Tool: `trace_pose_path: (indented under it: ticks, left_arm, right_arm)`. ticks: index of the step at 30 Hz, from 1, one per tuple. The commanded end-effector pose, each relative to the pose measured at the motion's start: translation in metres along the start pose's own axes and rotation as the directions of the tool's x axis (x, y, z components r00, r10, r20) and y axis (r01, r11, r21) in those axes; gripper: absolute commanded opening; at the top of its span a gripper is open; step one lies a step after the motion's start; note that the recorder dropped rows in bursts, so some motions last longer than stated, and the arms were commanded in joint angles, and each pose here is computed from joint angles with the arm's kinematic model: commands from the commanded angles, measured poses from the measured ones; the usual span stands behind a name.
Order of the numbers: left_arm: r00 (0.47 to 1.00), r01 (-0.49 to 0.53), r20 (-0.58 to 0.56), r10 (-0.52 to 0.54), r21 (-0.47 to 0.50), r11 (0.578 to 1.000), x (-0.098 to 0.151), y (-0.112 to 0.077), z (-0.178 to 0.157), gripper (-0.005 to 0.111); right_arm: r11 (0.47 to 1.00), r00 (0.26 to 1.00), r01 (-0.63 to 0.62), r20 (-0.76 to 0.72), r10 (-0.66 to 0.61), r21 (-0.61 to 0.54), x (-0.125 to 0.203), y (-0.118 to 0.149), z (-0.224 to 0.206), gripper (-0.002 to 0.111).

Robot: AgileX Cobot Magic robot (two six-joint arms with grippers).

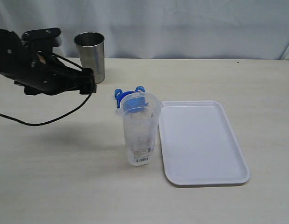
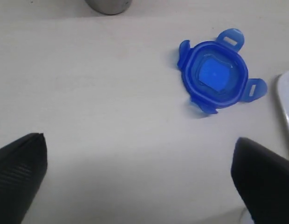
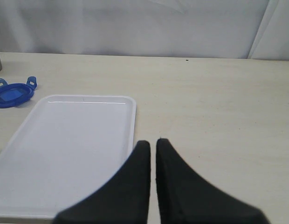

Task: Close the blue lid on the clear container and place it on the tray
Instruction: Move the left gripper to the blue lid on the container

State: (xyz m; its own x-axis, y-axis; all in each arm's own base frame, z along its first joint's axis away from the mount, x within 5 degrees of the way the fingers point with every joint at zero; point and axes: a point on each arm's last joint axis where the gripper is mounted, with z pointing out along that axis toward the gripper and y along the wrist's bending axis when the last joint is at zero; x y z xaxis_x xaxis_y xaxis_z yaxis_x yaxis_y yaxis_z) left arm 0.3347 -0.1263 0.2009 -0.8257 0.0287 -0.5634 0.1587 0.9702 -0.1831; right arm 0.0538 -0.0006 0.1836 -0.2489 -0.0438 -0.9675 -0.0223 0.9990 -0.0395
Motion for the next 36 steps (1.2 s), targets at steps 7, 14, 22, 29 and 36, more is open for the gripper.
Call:
trace_pose_path:
  ticks: [7,14,22,29,36]
  left_arm:
    - [0.988,-0.146,0.053,0.145,0.011,0.989,-0.012,-0.008,0.041,0.07]
    - [0.973,-0.149,0.179,0.145,0.01,0.989,-0.021,-0.011,0.046,0.07]
    - [0.975,-0.136,0.177,0.134,0.003,0.991,-0.013,-0.007,0.068,0.07]
    - [0.958,-0.136,0.257,0.131,0.002,0.991,-0.02,-0.008,0.068,0.07]
    - [0.96,-0.155,0.236,0.15,0.0,0.988,-0.018,-0.008,0.068,0.048]
  right_arm:
    - [1.0,1.0,0.007,0.0,-0.007,0.005,0.001,0.0,0.0,0.005]
    - [1.0,1.0,0.007,0.0,-0.007,0.005,0.001,0.0,0.0,0.005]
    - [1.0,1.0,0.007,0.0,-0.007,0.005,0.001,0.0,0.0,0.005]
    - [1.0,1.0,0.007,0.0,-0.007,0.005,0.001,0.0,0.0,0.005]
    - [1.0,1.0,0.007,0.0,-0.007,0.005,0.001,0.0,0.0,0.005]
